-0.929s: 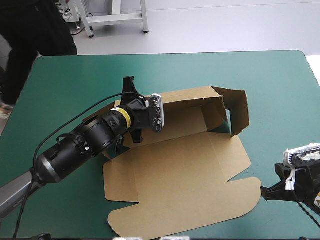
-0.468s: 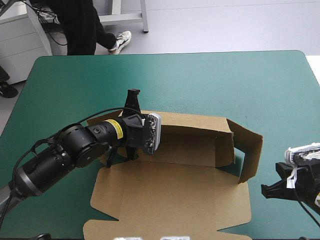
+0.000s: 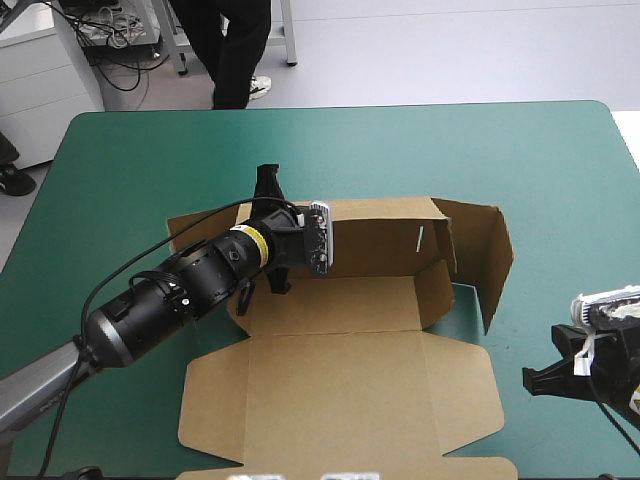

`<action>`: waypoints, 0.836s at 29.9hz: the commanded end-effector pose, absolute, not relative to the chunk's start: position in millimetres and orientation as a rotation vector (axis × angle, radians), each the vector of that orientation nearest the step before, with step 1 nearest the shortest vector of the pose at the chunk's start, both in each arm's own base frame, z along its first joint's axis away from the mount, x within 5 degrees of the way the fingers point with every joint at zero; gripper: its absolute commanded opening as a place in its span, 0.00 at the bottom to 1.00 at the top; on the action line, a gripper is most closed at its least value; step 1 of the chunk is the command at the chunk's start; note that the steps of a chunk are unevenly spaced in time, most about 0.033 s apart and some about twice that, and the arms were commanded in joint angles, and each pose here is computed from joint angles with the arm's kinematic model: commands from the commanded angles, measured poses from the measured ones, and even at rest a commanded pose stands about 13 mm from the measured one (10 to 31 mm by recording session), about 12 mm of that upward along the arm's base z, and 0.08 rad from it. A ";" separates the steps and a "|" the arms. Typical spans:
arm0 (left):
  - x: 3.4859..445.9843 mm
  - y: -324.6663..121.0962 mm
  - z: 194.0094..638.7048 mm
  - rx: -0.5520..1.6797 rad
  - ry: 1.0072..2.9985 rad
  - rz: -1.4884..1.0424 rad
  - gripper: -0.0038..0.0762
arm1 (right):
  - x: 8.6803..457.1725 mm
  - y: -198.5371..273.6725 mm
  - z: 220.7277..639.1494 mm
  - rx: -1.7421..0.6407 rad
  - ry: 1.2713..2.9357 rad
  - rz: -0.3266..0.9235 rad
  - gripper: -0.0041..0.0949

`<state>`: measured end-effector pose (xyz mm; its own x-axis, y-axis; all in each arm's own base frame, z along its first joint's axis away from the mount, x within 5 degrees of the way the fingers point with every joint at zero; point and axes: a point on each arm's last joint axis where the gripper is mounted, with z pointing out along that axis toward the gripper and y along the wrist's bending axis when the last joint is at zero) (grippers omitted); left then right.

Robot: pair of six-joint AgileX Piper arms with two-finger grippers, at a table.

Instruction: Fold the box

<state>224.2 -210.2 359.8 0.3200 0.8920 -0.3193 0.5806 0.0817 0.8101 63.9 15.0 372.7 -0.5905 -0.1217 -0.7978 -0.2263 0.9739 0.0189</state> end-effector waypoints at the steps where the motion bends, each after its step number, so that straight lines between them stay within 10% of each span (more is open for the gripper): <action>1: 222.3 -212.4 371.8 1.524 1.284 0.391 0.01 | 66.6 13.2 387.3 -0.218 2.114 0.134 0.02; 25: 203.8 -207.9 323.7 1.563 1.179 0.465 0.01 | 94.9 21.5 404.1 -0.232 2.108 0.097 0.02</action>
